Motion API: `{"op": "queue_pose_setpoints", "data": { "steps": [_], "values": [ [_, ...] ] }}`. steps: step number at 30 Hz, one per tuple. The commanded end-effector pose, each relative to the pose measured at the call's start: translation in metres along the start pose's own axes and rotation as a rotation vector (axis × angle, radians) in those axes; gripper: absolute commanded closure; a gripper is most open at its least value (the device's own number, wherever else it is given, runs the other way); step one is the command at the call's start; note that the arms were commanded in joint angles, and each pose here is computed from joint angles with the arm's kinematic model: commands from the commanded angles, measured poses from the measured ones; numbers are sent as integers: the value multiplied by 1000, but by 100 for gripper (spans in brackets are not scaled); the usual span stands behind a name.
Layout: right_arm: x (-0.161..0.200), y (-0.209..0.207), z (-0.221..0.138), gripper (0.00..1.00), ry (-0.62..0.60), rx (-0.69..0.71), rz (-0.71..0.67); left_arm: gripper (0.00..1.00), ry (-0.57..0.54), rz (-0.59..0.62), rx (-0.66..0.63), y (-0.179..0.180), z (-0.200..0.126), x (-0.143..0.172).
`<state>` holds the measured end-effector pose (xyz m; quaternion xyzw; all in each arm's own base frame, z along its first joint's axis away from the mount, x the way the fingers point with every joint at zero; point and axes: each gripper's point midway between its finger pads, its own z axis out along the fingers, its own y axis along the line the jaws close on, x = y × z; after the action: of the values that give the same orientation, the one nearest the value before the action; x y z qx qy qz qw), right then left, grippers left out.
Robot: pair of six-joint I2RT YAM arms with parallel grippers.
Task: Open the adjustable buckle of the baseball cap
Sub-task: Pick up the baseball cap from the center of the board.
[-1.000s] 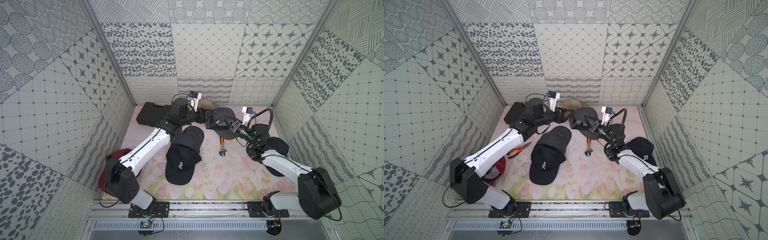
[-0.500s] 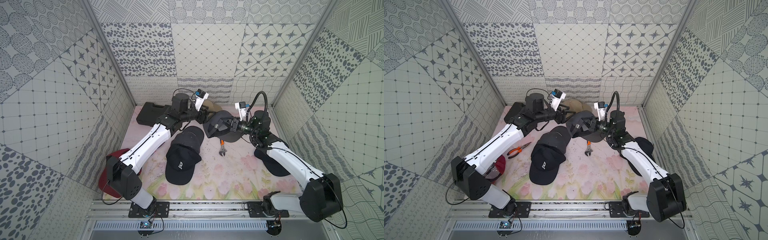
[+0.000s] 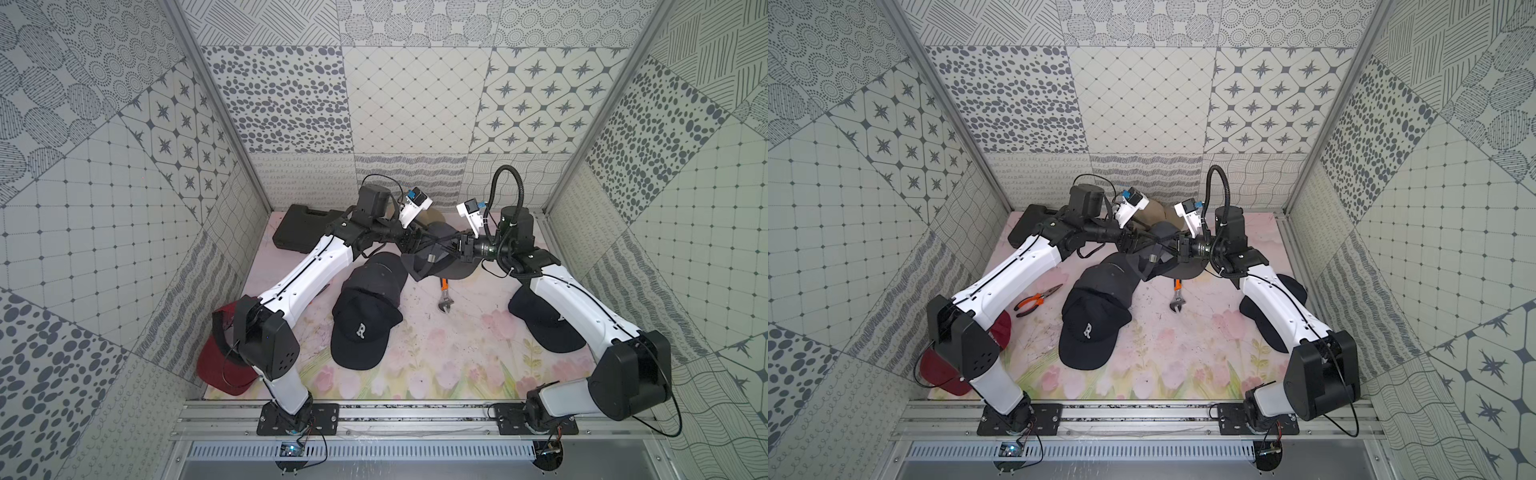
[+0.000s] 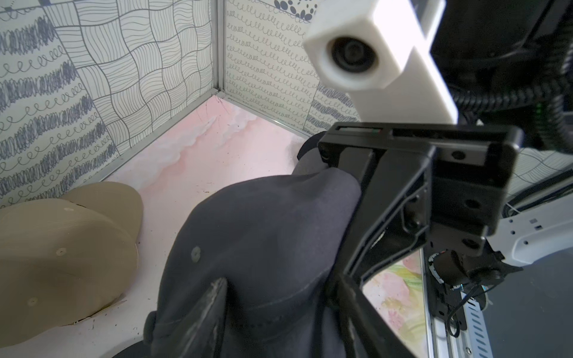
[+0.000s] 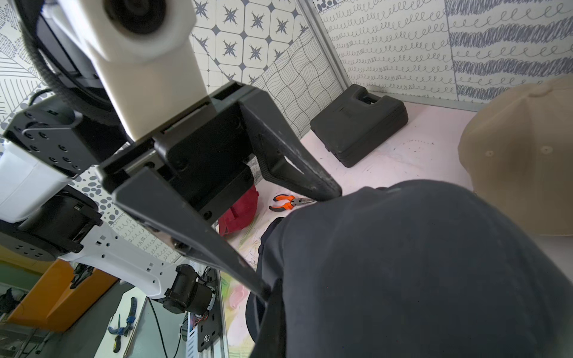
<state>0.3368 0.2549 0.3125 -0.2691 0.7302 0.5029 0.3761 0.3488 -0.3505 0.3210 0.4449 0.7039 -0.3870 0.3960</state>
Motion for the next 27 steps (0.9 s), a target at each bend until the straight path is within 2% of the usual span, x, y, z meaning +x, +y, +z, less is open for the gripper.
{"op": "queue_pose_setpoints", "data": {
  "steps": [1,3,6,8,9,10,14,18,22,27],
  "values": [
    [-12,10,-4,100,-5,-45,-105,50,40,38,126,-19,1,11],
    [-14,9,-7,100,-4,-53,-108,60,47,39,137,-18,3,13],
    [-16,5,-9,100,-9,-46,-106,84,59,29,149,-18,7,15],
    [-19,-2,-10,82,-28,-17,-94,100,54,26,158,-17,8,14],
    [-19,-5,-10,77,-38,-10,-90,100,49,26,161,-18,8,12],
    [-20,-7,-11,66,-49,-2,-83,100,41,26,162,-18,8,10],
    [-26,-20,-24,50,-109,80,-34,100,7,-12,79,-3,10,1],
    [-27,-30,-41,43,-168,142,47,100,-20,-64,27,6,10,-6],
    [-21,-29,-51,43,-191,186,107,100,-53,-119,4,11,12,-11],
    [-18,-17,-53,43,-203,169,171,100,-86,-144,-65,20,9,-14]
  ]
}}
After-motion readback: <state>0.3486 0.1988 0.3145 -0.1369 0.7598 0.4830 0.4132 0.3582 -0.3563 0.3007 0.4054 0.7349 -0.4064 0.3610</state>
